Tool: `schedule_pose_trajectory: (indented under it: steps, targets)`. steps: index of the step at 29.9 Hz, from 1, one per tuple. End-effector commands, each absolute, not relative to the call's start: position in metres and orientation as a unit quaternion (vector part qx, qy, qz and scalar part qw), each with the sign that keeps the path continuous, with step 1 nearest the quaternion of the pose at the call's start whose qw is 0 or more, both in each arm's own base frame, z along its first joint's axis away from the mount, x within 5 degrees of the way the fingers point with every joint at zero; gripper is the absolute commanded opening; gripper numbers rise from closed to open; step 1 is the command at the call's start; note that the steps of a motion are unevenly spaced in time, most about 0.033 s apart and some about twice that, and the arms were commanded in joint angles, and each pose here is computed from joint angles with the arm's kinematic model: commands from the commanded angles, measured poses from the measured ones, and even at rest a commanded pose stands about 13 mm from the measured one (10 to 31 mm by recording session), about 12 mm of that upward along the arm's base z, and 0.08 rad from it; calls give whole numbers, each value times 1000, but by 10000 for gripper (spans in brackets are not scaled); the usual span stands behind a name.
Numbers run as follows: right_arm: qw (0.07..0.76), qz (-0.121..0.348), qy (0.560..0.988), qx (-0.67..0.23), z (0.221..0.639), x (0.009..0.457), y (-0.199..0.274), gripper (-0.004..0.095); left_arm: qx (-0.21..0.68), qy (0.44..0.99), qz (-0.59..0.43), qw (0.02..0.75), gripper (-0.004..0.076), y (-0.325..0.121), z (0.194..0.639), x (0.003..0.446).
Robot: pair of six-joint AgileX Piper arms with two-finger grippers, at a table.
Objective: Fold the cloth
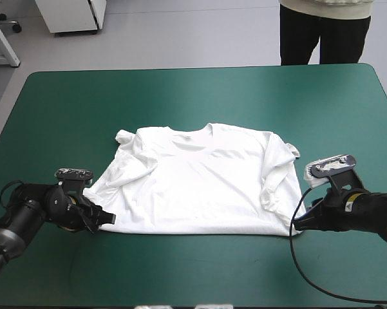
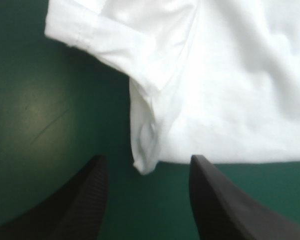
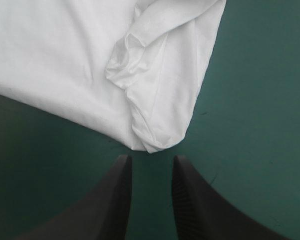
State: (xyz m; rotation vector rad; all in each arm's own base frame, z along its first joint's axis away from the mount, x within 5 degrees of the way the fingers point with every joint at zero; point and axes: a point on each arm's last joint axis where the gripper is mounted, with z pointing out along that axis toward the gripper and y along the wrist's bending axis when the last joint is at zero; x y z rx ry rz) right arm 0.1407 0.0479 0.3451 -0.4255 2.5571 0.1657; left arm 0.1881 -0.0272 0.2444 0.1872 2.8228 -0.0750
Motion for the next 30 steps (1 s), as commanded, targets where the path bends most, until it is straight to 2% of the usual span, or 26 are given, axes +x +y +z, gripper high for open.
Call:
schedule_pose_trajectory:
  steps: [1, 6, 16, 19, 23, 27, 28, 30]
  targets:
    - [303, 65, 938, -157, 350, 143, 49, 276, 56, 985, -33, 160, 368, -30, 241, 202]
    - [304, 66, 938, -155, 349, 143, 48, 276, 61, 992, -27, 108, 368, -30, 220, 208]
    - [315, 60, 934, -155, 349, 145, 48, 276, 60, 992, -28, 105, 359, -31, 209, 215]
    - [313, 57, 936, -151, 348, 145, 47, 276, 62, 992, -26, 106, 270, -31, 209, 215]
    - [313, 41, 939, -136, 348, 146, 44, 276, 72, 991, -25, 107, 6, -31, 209, 216]
    - [297, 29, 947, -123, 345, 146, 41, 284, 76, 991, -25, 105, -8, -31, 209, 215]
    - [287, 28, 950, -122, 343, 146, 41, 310, 76, 991, -25, 105, -8, -31, 209, 215]
    - [266, 27, 956, -123, 338, 150, 43, 425, 75, 992, -26, 102, -9, -31, 209, 215]
